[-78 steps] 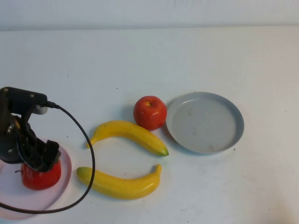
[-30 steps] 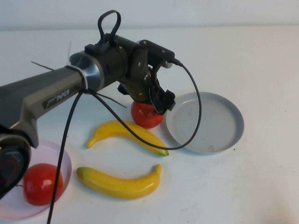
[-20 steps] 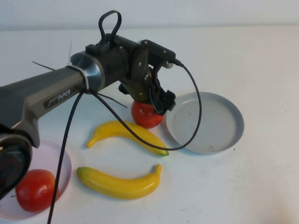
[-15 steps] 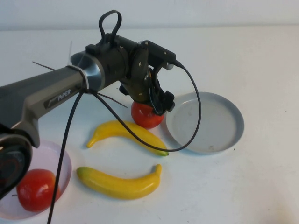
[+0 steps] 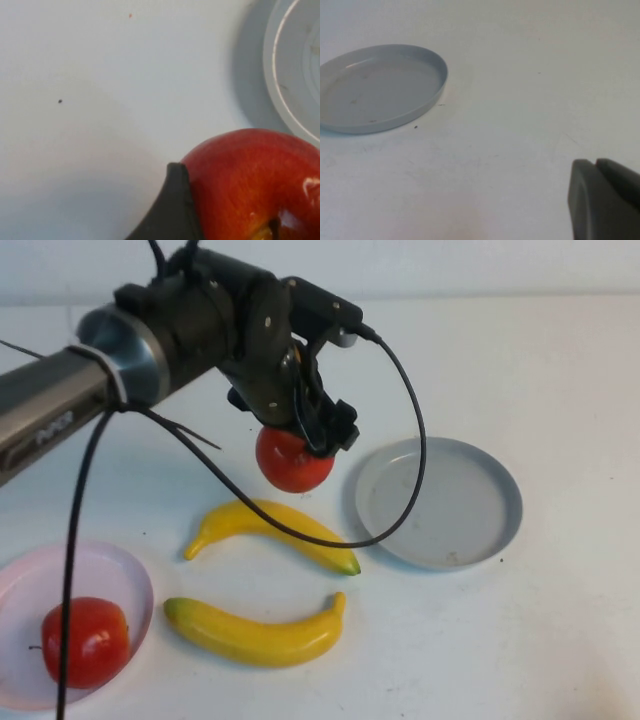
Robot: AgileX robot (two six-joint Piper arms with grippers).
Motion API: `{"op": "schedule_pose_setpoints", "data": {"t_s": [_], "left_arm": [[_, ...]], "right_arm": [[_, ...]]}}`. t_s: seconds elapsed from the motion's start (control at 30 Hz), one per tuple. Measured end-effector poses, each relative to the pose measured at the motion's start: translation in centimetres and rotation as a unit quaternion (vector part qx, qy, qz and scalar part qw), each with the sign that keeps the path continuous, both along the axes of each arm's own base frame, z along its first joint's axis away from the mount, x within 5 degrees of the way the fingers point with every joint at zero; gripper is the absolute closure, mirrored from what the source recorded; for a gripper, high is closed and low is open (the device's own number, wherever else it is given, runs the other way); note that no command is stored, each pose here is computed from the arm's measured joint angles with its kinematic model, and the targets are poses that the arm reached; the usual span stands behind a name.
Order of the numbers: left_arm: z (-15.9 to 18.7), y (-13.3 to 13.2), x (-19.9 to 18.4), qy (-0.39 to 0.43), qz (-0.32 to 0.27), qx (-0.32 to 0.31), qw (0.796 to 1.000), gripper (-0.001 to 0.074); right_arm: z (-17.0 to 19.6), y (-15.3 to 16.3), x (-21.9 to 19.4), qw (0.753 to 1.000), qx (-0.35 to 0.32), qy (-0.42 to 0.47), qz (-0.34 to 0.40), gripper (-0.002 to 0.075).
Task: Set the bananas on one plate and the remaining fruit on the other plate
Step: Put one type of fruit in the left plate
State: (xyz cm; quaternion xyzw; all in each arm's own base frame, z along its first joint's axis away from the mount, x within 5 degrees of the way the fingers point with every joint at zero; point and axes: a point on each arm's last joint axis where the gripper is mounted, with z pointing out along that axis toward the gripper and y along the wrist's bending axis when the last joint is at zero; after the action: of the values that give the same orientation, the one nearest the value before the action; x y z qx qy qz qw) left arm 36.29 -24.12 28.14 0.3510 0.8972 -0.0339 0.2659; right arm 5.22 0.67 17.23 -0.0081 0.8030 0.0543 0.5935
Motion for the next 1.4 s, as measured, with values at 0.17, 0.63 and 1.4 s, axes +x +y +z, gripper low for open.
{"op": "schedule_pose_setpoints", "data": {"t_s": [0.17, 0.63, 1.4], "left_arm": [[3.2, 2.2, -2.6, 0.012, 0.021, 0.02, 1.0, 0.0162], [2.6, 15.3, -8.0, 0.055, 0.206, 0.054, 0.976, 0.0163], [-3.3, 22.2, -9.4, 0.074, 0.306, 0.056, 0.947, 0.0067]], "right_arm": [[0.0, 0.0, 0.0, 1.0, 0.0, 0.0, 0.0, 0.0741], [0.0, 0.0, 0.0, 1.0, 0.0, 0.0, 0.0, 0.0742], [0.0, 0.0, 0.0, 1.0, 0.0, 0.0, 0.0, 0.0741]]}}
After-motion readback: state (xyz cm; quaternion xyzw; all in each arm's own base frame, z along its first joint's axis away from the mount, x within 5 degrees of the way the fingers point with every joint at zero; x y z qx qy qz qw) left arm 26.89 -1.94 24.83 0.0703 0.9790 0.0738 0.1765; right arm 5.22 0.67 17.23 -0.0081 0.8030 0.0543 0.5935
